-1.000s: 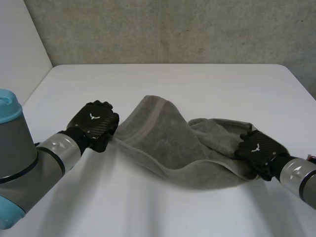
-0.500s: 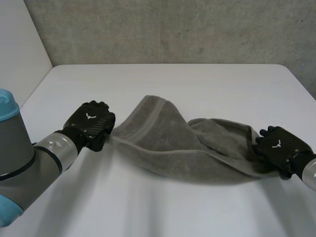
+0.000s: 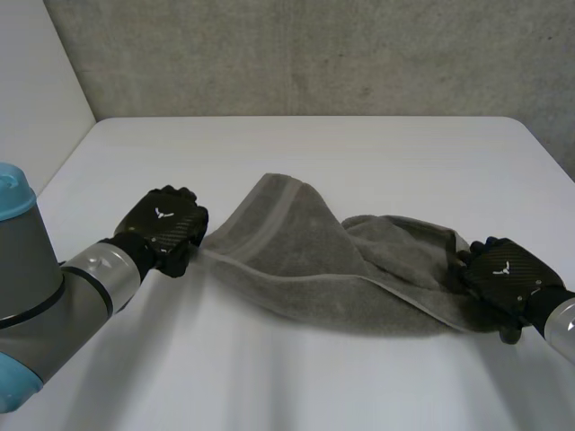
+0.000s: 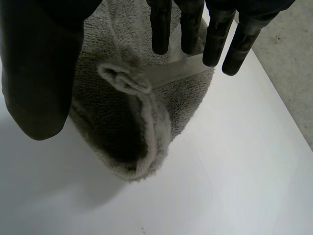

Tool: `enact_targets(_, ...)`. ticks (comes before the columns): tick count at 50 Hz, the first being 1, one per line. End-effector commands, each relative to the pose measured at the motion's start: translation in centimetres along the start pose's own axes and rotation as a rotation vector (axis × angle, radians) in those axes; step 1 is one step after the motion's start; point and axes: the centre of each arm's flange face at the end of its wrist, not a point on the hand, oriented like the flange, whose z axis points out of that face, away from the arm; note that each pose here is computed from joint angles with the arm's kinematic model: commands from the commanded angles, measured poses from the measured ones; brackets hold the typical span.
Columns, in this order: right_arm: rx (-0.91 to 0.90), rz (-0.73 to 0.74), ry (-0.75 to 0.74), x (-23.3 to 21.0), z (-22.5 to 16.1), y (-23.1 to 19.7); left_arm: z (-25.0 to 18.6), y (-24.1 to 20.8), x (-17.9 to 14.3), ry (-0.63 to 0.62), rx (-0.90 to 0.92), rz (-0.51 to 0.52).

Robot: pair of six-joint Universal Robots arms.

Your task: Fold the towel.

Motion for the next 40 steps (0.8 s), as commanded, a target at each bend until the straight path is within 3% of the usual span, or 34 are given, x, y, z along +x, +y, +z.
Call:
enact_targets(1, -0.005, -0.022, -0.008, -0.5, -0.9, -0.2, 0.0, 0.0, -0.1, -0.002, 0.001, -0.009)
enact_targets(10, -0.059, -0.128, -0.039, -1.3, -1.6, 1.2, 0.0, 0.0, 0.0, 0.0, 0.0, -0.009)
enact_targets(24, -0.013, -0.132, -0.057, -2.1, -1.9, 1.2, 0.0, 0.0, -0.1, -0.002, 0.001, -0.011)
enact_targets(40, 0.01, -0.162, -0.025, -1.8, 0.4, 2.6, 0.0, 0.0, -0.1, -0.004, 0.001, -0.011)
